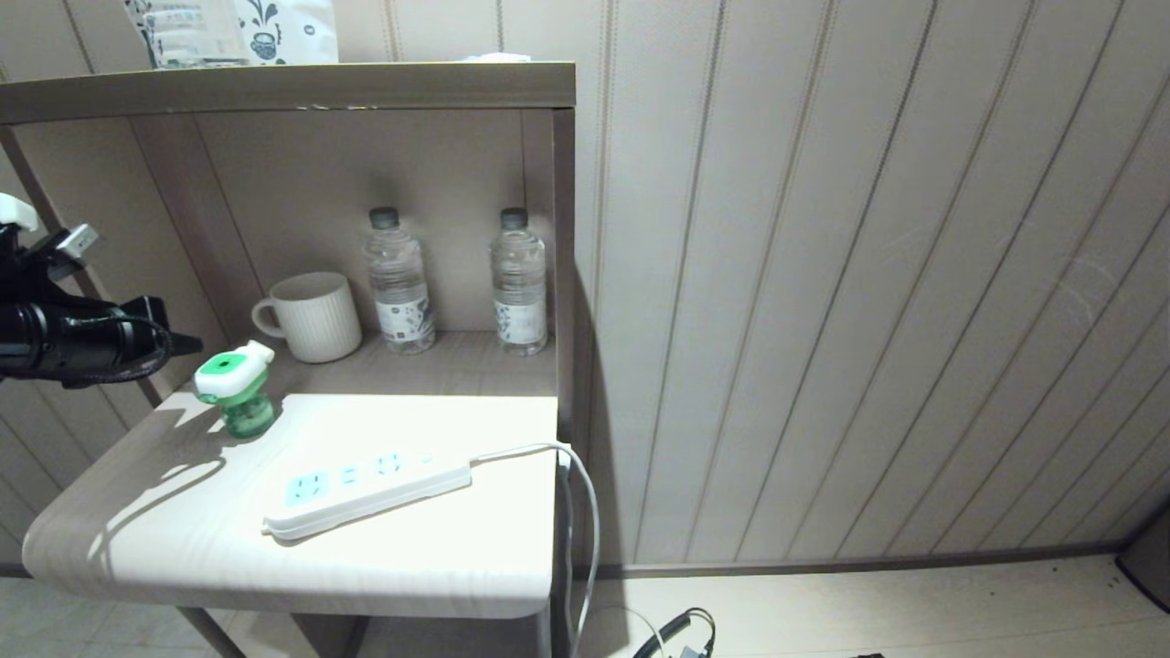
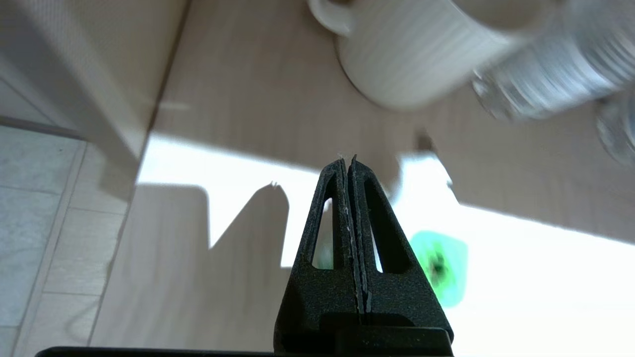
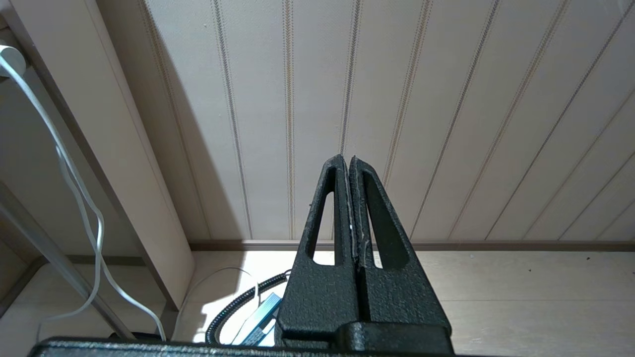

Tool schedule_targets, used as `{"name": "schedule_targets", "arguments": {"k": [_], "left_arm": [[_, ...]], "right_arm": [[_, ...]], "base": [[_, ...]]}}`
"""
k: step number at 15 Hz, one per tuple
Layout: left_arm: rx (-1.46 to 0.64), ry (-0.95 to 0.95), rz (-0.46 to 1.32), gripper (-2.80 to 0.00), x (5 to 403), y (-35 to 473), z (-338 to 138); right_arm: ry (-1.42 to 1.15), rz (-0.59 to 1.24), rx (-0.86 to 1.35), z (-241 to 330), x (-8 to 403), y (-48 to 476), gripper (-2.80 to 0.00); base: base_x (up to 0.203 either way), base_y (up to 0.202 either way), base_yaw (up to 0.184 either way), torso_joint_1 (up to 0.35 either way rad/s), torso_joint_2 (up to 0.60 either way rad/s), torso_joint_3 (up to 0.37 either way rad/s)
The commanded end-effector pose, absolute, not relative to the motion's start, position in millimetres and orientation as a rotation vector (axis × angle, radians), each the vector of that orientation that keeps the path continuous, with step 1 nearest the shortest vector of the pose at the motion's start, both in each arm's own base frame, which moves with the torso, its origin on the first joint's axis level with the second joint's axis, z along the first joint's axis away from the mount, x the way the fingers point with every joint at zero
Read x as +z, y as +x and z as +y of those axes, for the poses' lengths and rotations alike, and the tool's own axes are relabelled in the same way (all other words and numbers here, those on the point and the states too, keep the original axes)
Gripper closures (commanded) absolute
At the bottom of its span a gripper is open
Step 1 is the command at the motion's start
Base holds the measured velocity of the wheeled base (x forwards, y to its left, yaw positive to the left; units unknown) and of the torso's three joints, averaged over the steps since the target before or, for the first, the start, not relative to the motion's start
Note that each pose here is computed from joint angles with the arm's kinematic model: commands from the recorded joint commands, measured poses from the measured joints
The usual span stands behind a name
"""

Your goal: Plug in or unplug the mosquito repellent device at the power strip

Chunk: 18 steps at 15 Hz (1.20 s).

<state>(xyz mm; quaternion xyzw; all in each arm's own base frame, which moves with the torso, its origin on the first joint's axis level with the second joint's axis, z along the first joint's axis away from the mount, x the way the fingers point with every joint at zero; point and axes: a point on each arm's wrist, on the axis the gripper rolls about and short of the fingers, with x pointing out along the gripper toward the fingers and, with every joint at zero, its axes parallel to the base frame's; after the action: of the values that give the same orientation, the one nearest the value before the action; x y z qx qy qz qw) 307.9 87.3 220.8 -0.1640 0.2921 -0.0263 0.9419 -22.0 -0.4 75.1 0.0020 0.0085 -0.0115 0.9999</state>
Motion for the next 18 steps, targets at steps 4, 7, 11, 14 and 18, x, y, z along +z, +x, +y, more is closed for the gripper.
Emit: {"name": "schedule_targets", "arguments": {"k": [4,7,11,14,18], "left_arm": [[-0.034,-0.305,0.511,0.0,243.4,240.7,85.2],[-0.018,-0.291,0.471,0.0,235.2,198.5,73.0],[-0.035,-0.203,0.282,-2.8,230.4,144.6,49.3],[-0.027,-0.139,0.175,-2.8,215.7,125.8,38.0],[0.014,0.026,-0.009,-2.8,181.3,132.2,37.1]], "right_arm": [[0.004,0.017,-0.023,-0.4,75.1,-22.0,0.0],[0.004,0.017,-0.023,-0.4,75.1,-22.0,0.0],[0.004,0.017,-0.023,-0.4,75.1,-22.0,0.0],[0.004,0.018,-0.023,-0.4,75.0,-22.0,0.0],[0.004,0.017,-0.023,-0.4,75.1,-22.0,0.0]], "base": [[0.0,0.0,0.0,0.0,0.0,0.0],[0.0,0.0,0.0,0.0,0.0,0.0],[0.0,0.0,0.0,0.0,0.0,0.0],[0.0,0.0,0.0,0.0,0.0,0.0],[0.0,0.0,0.0,0.0,0.0,0.0]]}}
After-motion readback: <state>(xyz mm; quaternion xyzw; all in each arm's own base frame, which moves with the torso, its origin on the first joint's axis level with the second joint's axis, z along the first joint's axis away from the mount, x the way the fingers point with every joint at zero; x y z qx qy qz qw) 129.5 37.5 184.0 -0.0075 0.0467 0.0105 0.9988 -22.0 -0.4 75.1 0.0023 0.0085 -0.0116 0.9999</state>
